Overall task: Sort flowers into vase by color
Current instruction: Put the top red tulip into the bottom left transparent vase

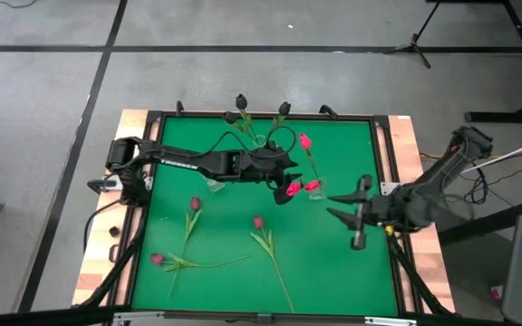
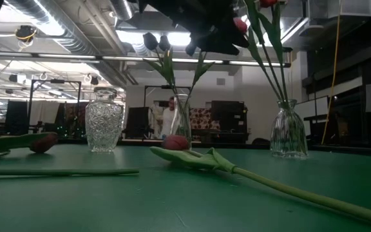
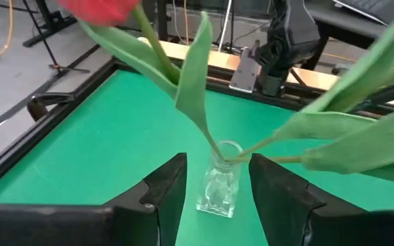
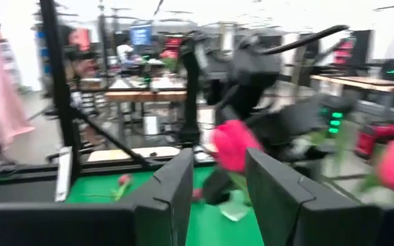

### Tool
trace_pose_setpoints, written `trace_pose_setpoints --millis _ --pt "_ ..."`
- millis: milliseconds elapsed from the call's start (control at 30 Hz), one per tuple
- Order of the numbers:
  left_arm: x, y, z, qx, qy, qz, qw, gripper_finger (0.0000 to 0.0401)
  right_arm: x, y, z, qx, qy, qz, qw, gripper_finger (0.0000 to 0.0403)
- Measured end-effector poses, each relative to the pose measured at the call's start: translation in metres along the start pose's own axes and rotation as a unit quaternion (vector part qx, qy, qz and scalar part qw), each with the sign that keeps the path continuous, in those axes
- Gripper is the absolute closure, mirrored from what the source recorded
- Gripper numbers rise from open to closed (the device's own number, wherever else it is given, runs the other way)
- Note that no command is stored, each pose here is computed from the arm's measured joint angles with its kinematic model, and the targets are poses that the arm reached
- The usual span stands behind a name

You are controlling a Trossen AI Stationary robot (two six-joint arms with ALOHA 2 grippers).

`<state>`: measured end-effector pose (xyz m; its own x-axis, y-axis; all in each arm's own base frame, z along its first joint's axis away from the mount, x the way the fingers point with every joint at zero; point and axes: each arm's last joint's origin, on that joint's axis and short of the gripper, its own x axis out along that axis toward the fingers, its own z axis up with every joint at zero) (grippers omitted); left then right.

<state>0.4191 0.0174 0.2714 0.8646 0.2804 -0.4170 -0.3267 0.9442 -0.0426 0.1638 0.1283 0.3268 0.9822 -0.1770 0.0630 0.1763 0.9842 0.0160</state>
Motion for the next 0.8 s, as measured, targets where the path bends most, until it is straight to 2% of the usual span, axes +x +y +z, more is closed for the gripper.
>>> trace_pose_setpoints --millis 267,533,667,800 --pt "0.000 0.000 0.001 0.004 -0.004 0.004 1.000 0.0244 0.047 0.012 -0.012 -0.012 0.011 0.033 0.999 0.0272" --pt "0.001 0.003 0.008 -0.003 -0.036 0.003 0.999 0.0244 0.088 0.043 -0.005 -0.073 0.058 0.033 0.995 0.0272" --pt "0.001 0.004 0.009 -0.006 -0.044 0.003 0.999 0.0244 0.102 0.055 -0.004 -0.097 0.070 -0.006 0.993 0.0272" --pt "0.001 0.003 0.009 -0.006 -0.044 0.002 0.999 0.0244 0.112 0.056 -0.005 -0.125 0.079 -0.067 0.987 0.0272"
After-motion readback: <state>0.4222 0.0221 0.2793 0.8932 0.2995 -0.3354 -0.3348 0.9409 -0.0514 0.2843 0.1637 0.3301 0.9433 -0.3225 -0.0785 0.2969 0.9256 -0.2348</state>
